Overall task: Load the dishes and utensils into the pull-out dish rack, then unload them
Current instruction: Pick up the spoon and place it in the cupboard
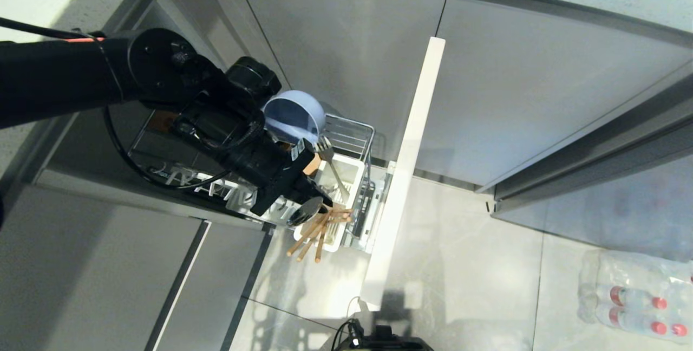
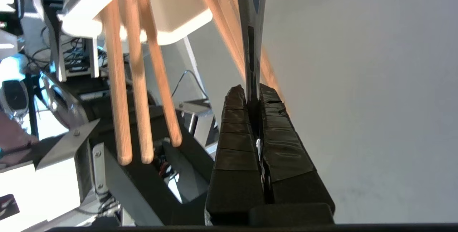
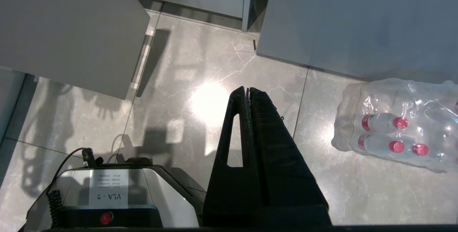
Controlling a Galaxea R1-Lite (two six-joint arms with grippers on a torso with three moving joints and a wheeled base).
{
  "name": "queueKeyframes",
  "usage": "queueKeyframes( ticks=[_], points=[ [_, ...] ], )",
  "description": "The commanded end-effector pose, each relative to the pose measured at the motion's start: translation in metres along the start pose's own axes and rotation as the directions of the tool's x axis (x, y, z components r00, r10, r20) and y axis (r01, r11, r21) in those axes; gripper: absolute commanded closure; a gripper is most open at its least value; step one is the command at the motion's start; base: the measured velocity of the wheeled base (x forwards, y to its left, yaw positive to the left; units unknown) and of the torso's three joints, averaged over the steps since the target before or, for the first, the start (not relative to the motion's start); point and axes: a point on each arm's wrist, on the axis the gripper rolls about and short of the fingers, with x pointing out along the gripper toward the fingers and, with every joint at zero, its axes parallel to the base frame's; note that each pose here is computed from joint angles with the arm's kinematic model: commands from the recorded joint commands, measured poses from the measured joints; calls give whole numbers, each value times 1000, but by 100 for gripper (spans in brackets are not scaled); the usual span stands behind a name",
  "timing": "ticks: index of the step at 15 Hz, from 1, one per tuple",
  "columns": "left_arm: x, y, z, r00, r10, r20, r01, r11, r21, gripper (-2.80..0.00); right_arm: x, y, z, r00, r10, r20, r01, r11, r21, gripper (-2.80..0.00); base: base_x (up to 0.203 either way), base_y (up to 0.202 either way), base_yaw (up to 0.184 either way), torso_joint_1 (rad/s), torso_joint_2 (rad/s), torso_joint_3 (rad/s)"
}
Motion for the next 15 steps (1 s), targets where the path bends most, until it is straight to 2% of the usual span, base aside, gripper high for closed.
queueKeyframes(
  ticks=[1,6,8,11,15],
  points=[
    [4,2,5,1000,1,-5,-1,1000,-15,0,0,0,0,1000,1,-1,-1,1000,0,0,0,0,0,0,0,0],
    [20,0,20,998,-59,-12,60,998,6,0,0,0,0,1000,-1,-1,1,1000,1,0,0,0,0,0,0,0],
    [25,-1,26,997,-79,6,79,997,24,0,0,0,0,1000,0,-1,0,1000,0,0,0,0,0,0,0,0],
    [33,3,37,996,-85,18,84,996,24,0,0,0,0,1000,-1,-1,1,1000,0,0,0,0,0,0,0,0],
    [37,4,39,997,-79,14,79,997,19,0,0,0,0,1000,-1,-1,1,1000,0,0,0,0,0,0,0,0]
  ],
)
